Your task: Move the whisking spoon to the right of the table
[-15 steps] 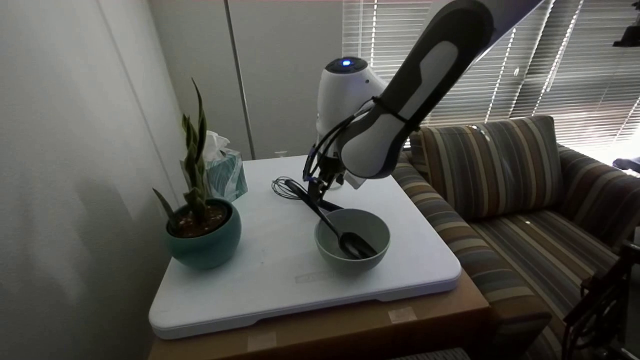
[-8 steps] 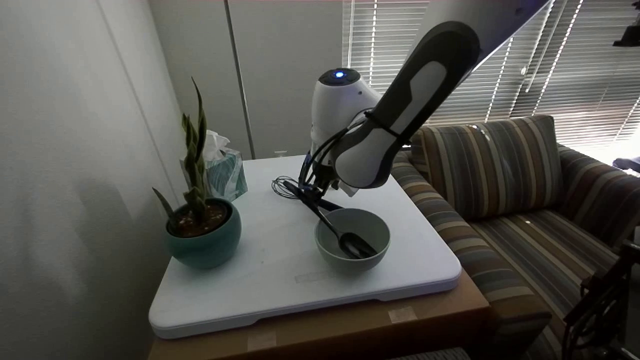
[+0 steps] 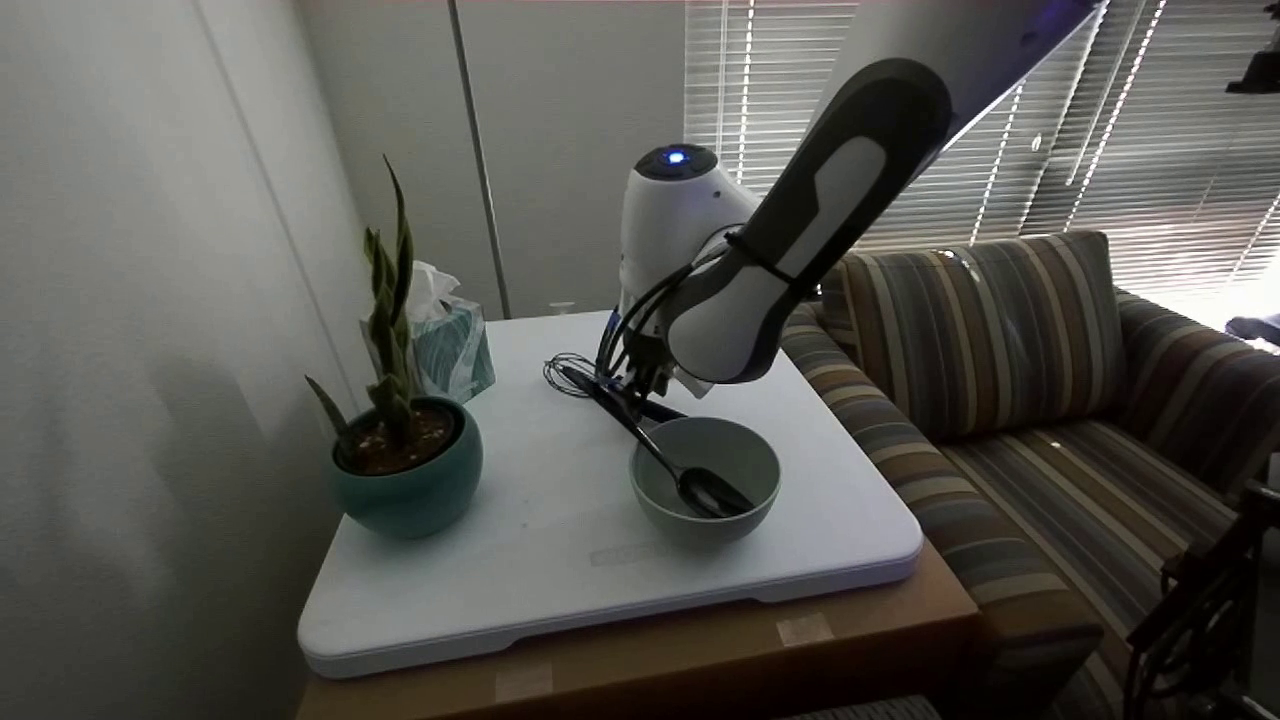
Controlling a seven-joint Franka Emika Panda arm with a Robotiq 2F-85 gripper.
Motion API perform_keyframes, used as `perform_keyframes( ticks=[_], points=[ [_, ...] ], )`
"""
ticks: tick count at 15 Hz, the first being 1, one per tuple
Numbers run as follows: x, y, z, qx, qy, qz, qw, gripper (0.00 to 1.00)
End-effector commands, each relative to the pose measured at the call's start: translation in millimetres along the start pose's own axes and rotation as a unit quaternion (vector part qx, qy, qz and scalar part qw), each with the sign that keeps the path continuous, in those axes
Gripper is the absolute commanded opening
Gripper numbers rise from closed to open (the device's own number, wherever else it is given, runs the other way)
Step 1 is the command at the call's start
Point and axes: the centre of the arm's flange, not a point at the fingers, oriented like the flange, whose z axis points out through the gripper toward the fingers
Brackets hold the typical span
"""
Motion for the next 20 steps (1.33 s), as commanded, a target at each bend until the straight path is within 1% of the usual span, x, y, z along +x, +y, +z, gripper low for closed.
perform_keyframes(
  ticks=[1, 4, 6, 8, 12, 18, 20],
  points=[
    [5, 4, 4, -0.006, 0.001, -0.004, 1.0000, 0.25],
    [5, 4, 4, -0.005, 0.001, -0.003, 1.0000, 0.02],
    [4, 4, 5, -0.004, 0.000, -0.002, 1.0000, 0.06],
    [3, 4, 4, -0.004, 0.000, -0.003, 1.0000, 0.06],
    [6, 1, -15, -0.004, 0.011, -0.010, 0.9999, 0.06],
    [23, -3, -42, -0.003, 0.034, -0.023, 0.9991, 0.06],
    [28, -6, -52, -0.002, 0.036, -0.027, 0.9990, 0.06]
  ],
)
